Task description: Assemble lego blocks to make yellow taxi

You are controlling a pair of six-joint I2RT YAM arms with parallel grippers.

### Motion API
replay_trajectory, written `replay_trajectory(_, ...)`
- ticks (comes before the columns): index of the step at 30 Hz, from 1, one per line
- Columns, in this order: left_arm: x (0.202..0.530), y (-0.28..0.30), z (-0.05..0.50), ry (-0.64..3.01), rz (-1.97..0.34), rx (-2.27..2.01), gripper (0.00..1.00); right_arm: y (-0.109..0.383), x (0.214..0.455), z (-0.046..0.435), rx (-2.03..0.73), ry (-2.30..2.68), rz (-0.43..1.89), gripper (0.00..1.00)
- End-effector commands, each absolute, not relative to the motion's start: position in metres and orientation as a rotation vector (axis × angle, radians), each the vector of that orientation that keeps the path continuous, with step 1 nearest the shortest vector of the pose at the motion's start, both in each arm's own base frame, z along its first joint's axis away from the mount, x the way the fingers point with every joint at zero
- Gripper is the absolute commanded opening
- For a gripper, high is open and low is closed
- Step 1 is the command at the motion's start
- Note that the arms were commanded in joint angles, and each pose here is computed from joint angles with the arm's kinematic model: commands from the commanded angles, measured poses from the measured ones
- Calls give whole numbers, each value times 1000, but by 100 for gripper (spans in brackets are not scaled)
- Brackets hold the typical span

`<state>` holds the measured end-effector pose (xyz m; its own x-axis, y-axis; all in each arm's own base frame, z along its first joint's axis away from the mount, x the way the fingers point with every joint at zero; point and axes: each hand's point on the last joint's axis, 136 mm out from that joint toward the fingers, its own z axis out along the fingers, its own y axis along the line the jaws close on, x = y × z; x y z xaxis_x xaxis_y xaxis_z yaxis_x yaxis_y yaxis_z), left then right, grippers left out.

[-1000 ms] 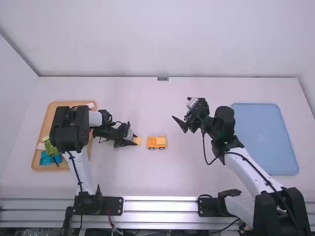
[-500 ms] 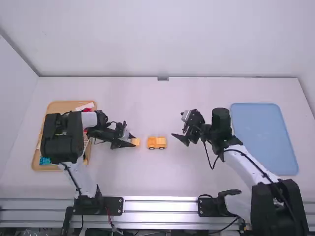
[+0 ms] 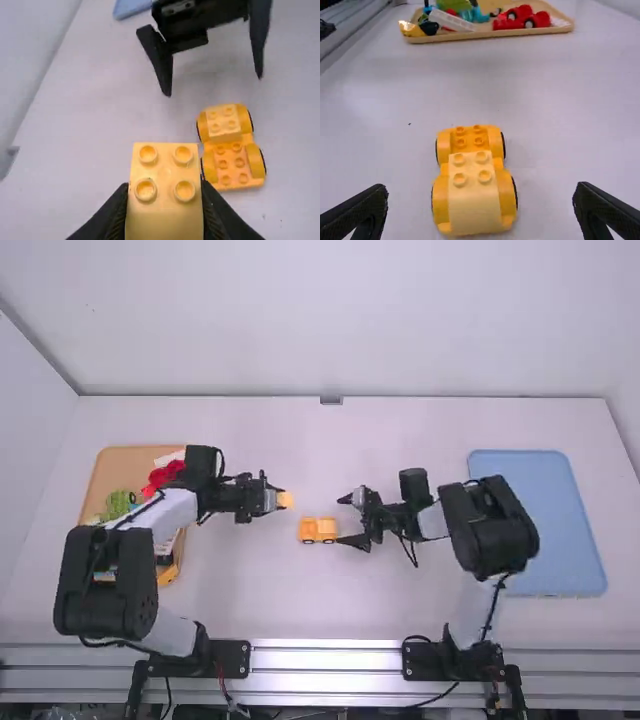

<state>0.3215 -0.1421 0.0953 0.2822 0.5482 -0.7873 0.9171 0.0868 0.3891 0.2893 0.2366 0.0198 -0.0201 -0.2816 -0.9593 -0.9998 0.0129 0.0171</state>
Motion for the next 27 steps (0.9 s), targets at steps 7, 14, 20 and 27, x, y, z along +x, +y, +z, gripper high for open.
replay_trajectory(7,292,-170,72,1592,-690,1460,5,264,302,-8,-1443,1452,1114,98)
replay_trajectory(14,293,-170,63,1621,-715,1446,2,273,302,-38,-1524,1584,949,99)
replay_trajectory(20,288,-175,59,1566,-760,1474,2,272,302,-39,-1547,1541,900,93)
replay_trajectory(27,288,-175,49,1577,-776,1473,2,277,293,-31,-1577,1438,946,53)
